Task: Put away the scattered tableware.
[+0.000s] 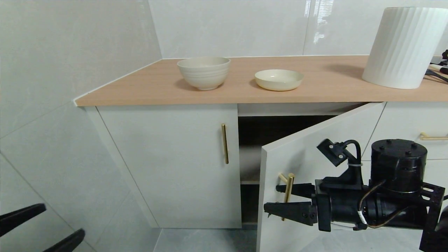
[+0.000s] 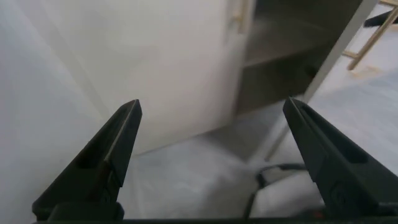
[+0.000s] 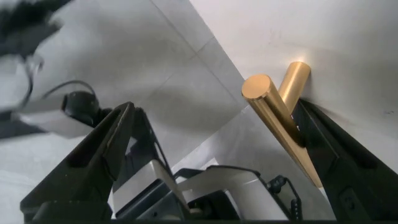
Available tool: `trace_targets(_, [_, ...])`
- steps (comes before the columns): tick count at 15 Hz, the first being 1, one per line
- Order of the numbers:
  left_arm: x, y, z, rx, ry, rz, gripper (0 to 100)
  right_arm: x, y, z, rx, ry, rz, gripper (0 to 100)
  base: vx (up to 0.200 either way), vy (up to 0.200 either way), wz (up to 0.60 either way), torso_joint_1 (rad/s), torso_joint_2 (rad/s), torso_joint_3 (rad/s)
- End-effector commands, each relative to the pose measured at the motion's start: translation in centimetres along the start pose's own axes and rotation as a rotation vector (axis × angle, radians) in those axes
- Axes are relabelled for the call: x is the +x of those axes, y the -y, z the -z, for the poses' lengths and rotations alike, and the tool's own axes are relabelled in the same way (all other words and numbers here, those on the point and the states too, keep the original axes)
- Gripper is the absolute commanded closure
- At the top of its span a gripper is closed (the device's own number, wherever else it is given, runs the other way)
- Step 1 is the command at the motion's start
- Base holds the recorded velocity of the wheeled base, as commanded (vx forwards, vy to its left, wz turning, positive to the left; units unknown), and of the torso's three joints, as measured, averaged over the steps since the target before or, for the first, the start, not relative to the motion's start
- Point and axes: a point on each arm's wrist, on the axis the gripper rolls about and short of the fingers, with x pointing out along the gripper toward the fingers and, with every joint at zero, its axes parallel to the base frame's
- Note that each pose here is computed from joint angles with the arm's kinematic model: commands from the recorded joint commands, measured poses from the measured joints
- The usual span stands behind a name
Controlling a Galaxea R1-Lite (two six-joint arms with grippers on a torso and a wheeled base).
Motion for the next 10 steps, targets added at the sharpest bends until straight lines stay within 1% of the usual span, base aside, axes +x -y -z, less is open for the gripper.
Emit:
trace_targets(1, [9.7,-0.7,-1.9,-0.027,-0.180,0.142,0,-0.6,-0.3,0.5,0.010,-0.011,0.003,0,0.000,0.000,0.00,0.000,0.00,0.000])
trace_targets(2, [12.0,-0.3,-1.9,-0.019,-0.184,0.168,0,-0.9,-0.6,0.6,0.007,-0.011,-0.001,0,0.000,0.000,0.00,0.000,0.00,0.000])
trace_targets(3, [13.7,0.2,-1.8,-0.021,-0.174,0.201,0,-1.1,-1.0,0.8,0.002,-0.014,-0.012,0,0.000,0.000,0.00,0.000,0.00,0.000])
trace_targets(4, [15.1,1.3,-1.6,-0.037,-0.174,0.248,0,-1.3,-1.1,0.9,0.002,-0.014,-0.012,0,0.000,0.000,0.00,0.000,0.00,0.000])
trace_targets(5, [17.3,3.6,-0.7,-0.080,-0.204,0.334,0,-1.3,-1.1,0.9,0.002,-0.014,-0.012,0,0.000,0.000,0.00,0.000,0.00,0.000])
trace_targets(6, [18.7,5.3,-0.3,-0.100,-0.200,0.384,0,-1.3,-1.1,0.9,0.004,-0.016,-0.011,0,0.000,0.000,0.00,0.000,0.00,0.000])
trace_targets(7, [19.2,5.7,-0.1,-0.101,-0.191,0.393,0,-1.2,-1.0,1.0,0.006,-0.019,-0.010,0,0.000,0.000,0.00,0.000,0.00,0.000])
trace_targets(8, [20.2,6.8,0.3,-0.088,-0.177,0.411,0,-1.2,-1.0,1.1,0.012,-0.024,-0.006,0,0.000,0.000,0.00,0.000,0.00,0.000])
trace_targets(9, [21.4,8.0,0.5,-0.073,-0.145,0.417,100,-1.3,-0.9,1.2,0.013,-0.026,-0.005,0,0.000,0.000,0.00,0.000,0.00,0.000])
trace_targets(10, [21.8,8.7,0.5,-0.067,-0.139,0.434,100,-1.3,-0.9,1.2,0.013,-0.026,-0.005,0,0.000,0.000,0.00,0.000,0.00,0.000])
